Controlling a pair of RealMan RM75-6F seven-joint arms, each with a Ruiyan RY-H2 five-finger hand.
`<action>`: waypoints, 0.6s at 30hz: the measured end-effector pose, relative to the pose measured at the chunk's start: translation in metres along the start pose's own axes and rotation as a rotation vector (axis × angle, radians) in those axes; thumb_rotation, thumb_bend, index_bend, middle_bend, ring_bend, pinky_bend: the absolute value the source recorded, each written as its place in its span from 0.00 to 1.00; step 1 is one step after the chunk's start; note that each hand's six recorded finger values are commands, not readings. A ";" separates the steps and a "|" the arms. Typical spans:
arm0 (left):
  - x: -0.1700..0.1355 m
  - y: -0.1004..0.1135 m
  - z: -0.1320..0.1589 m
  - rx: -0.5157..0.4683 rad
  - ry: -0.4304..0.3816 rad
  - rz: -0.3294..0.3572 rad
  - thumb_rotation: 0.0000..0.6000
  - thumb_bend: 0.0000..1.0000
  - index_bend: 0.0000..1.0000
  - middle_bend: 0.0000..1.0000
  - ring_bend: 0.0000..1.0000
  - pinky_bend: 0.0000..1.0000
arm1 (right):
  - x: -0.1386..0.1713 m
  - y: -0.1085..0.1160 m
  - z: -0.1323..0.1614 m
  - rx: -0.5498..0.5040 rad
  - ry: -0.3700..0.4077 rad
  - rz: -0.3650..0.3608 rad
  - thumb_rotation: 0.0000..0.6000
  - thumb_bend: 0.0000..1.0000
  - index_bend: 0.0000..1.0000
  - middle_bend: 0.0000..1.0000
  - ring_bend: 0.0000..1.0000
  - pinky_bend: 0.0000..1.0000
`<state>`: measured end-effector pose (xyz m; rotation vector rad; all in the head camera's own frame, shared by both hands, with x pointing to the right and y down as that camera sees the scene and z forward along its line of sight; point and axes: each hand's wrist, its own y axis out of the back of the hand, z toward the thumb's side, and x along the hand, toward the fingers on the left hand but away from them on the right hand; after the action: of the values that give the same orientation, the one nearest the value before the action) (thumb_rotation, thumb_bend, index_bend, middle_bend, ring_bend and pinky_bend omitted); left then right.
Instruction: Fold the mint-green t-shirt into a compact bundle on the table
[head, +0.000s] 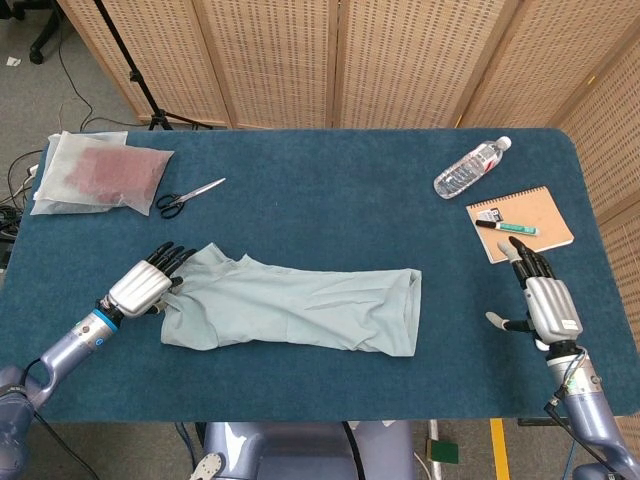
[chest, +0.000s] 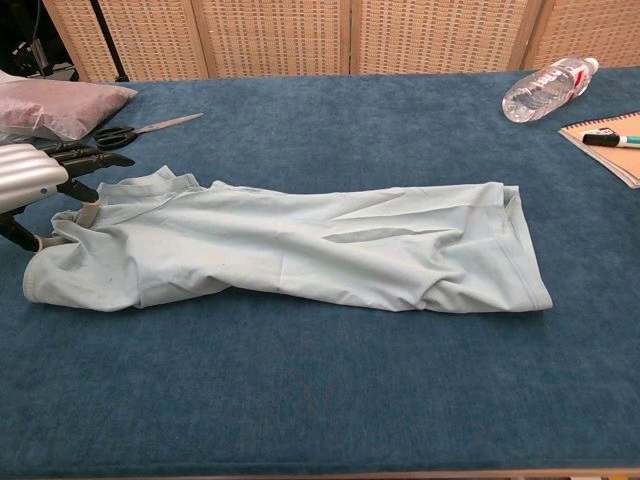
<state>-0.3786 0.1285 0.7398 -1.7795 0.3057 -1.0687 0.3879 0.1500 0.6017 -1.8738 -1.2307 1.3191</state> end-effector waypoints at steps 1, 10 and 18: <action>0.000 0.000 0.000 0.001 -0.001 -0.001 1.00 0.40 0.64 0.00 0.00 0.00 | 0.000 0.000 0.000 0.000 0.000 0.001 1.00 0.00 0.00 0.00 0.00 0.07; 0.001 0.000 0.001 0.000 -0.002 -0.002 1.00 0.59 0.67 0.00 0.00 0.00 | 0.000 0.000 0.000 0.000 0.001 0.000 1.00 0.00 0.00 0.00 0.00 0.07; 0.000 0.002 0.001 -0.008 -0.011 0.002 1.00 0.77 0.68 0.00 0.00 0.00 | 0.000 0.001 0.000 -0.001 0.001 -0.001 1.00 0.00 0.00 0.00 0.00 0.07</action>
<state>-0.3774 0.1279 0.7382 -1.7909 0.3054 -1.0572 0.3882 0.1497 0.6011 -1.8740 -1.2313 1.3171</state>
